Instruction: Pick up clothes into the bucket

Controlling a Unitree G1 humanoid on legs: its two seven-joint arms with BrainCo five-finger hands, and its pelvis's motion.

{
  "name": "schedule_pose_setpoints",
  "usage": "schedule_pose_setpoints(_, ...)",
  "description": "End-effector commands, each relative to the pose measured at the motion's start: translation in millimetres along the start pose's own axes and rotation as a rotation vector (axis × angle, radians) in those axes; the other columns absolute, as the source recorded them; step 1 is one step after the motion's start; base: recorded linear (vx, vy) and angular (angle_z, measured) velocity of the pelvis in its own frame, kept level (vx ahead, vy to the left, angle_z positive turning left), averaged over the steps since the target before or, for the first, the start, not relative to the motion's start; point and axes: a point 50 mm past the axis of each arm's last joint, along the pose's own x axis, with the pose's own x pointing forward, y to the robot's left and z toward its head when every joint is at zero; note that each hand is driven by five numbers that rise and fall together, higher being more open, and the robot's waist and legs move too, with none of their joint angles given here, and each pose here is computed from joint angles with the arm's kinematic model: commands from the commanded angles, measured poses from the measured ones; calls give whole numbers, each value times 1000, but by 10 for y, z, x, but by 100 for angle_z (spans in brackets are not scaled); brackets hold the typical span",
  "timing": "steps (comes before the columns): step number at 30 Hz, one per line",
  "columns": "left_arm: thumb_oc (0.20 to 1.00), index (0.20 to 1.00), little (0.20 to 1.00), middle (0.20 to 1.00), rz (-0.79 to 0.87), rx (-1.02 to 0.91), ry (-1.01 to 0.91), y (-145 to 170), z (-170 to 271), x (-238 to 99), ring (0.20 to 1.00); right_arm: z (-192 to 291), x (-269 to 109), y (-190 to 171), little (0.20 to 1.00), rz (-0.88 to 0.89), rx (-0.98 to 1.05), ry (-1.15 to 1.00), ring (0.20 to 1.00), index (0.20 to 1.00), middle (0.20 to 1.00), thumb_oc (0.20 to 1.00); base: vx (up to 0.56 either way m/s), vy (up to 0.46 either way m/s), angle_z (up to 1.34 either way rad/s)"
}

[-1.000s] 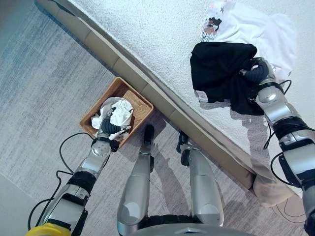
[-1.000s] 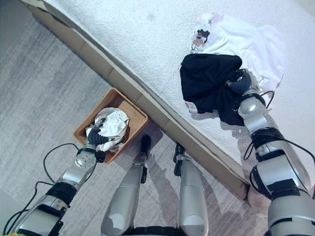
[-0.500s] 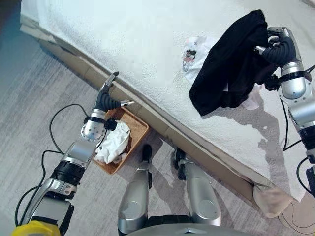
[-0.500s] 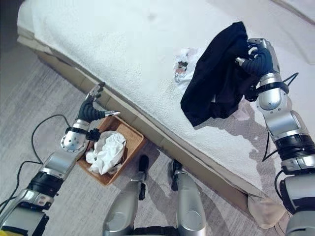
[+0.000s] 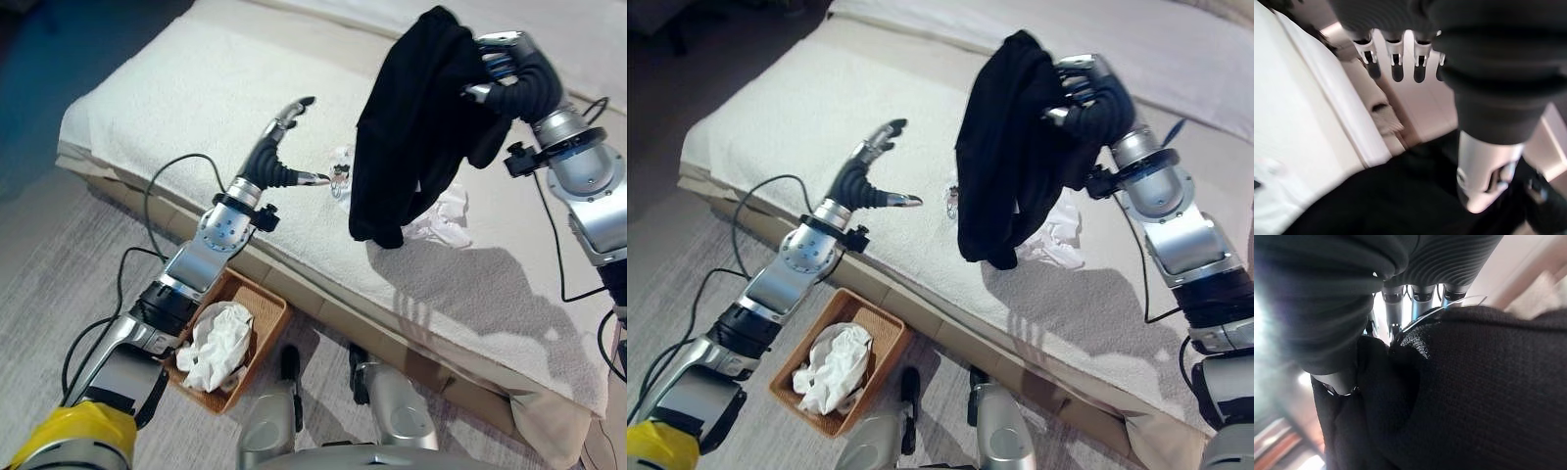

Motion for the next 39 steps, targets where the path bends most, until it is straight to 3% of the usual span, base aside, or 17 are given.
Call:
schedule_pose_setpoints(1,1000,1000,1000,1000,-72,-100,16,-191,-45,58,1000,329,86,115,200,39,144,-186,200,200,200,200,76,12,-13)
schedule_pose_setpoints(10,1000,1000,1000,1000,-255,-430,83,-801,-46,94,1000,555,110,451,200,229,198,-272,200,200,200,200,28,3,-4)
schedule_pose_setpoints(20,1000,1000,1000,1000,-383,-579,133,-1180,18,71,1000,625,25,672,200,350,341,-288,200,200,200,200,0,0,0)
schedule_pose_setpoints(21,856,856,856,856,-394,-594,133,-1203,28,68,856,636,19,684,200,355,353,-293,200,200,200,200,0,0,0)
schedule_pose_setpoints(22,366,366,366,366,-400,-619,140,-1222,27,59,366,644,13,686,200,357,366,-299,200,200,200,200,0,0,0)
schedule_pose_setpoints(23,241,241,241,241,-400,-619,140,-1222,27,59,241,644,13,686,200,357,366,-299,200,200,200,200,0,0,0)
schedule_pose_setpoints(24,200,200,200,200,-400,-640,145,-1235,24,49,200,652,14,689,200,354,370,-303,200,200,200,200,0,0,0)
schedule_pose_setpoints(36,200,200,200,200,-319,-908,243,-1269,-153,-220,200,431,-93,497,200,164,358,-239,200,200,200,200,1,-1,0)
schedule_pose_setpoints(38,200,200,200,200,-292,-955,264,-1257,-198,-287,200,338,-130,474,382,119,361,-204,382,382,382,382,6,0,-2)
schedule_pose_setpoints(39,200,200,200,200,-255,-992,272,-1209,-238,-354,200,229,-184,427,1000,62,353,-160,1000,1000,1000,1000,0,0,0)
